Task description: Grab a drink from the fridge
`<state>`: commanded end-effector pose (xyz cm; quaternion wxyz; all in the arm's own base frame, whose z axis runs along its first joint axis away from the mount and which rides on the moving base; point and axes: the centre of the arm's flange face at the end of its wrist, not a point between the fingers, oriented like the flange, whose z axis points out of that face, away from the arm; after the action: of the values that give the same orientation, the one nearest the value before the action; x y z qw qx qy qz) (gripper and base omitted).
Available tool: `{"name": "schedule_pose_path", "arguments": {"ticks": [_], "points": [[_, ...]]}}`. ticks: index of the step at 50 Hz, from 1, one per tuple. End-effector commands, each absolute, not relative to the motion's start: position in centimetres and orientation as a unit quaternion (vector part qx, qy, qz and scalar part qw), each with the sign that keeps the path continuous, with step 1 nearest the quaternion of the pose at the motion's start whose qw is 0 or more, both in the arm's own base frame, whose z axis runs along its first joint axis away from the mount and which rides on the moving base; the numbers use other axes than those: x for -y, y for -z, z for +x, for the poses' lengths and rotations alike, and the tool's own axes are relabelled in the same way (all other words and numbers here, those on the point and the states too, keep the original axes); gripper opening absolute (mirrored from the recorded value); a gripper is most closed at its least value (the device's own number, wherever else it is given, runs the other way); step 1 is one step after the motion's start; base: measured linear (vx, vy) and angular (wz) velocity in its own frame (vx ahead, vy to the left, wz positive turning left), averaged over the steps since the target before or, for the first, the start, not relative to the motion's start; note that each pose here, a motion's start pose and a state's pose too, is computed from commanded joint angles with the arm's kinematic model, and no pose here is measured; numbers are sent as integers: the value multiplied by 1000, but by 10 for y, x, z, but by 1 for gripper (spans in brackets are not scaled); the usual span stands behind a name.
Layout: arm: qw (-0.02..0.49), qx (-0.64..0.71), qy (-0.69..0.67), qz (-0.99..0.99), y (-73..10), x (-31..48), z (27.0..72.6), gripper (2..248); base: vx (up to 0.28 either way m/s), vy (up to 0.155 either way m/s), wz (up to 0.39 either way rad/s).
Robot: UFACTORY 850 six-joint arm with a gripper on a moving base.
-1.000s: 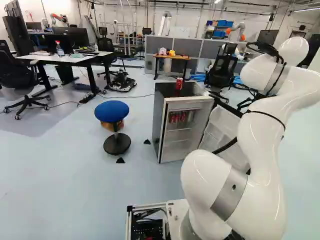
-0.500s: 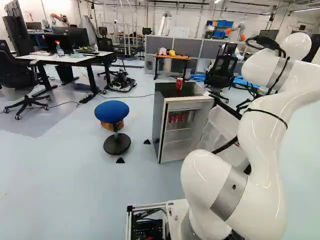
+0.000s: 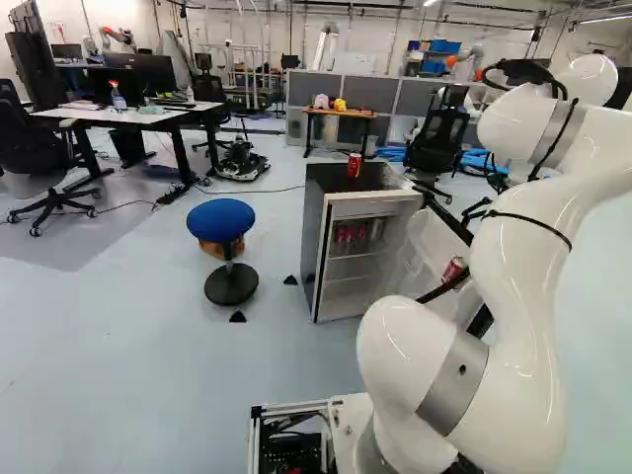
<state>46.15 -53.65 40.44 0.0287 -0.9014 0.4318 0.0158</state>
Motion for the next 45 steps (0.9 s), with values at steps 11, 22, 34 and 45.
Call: {"name": "schedule_pose_path", "arguments": {"ticks": [11, 22, 34, 45], "points": [[33, -426, -25, -904, -404, 522, 460, 247, 0, 0, 0], [36, -419, -34, -906, -403, 506, 460, 247, 0, 0, 0], [40, -411, -44, -910, -402, 488, 460, 247, 0, 0, 0], [43, -404, -53, -912, -401, 471, 460, 247, 0, 0, 0]]}}
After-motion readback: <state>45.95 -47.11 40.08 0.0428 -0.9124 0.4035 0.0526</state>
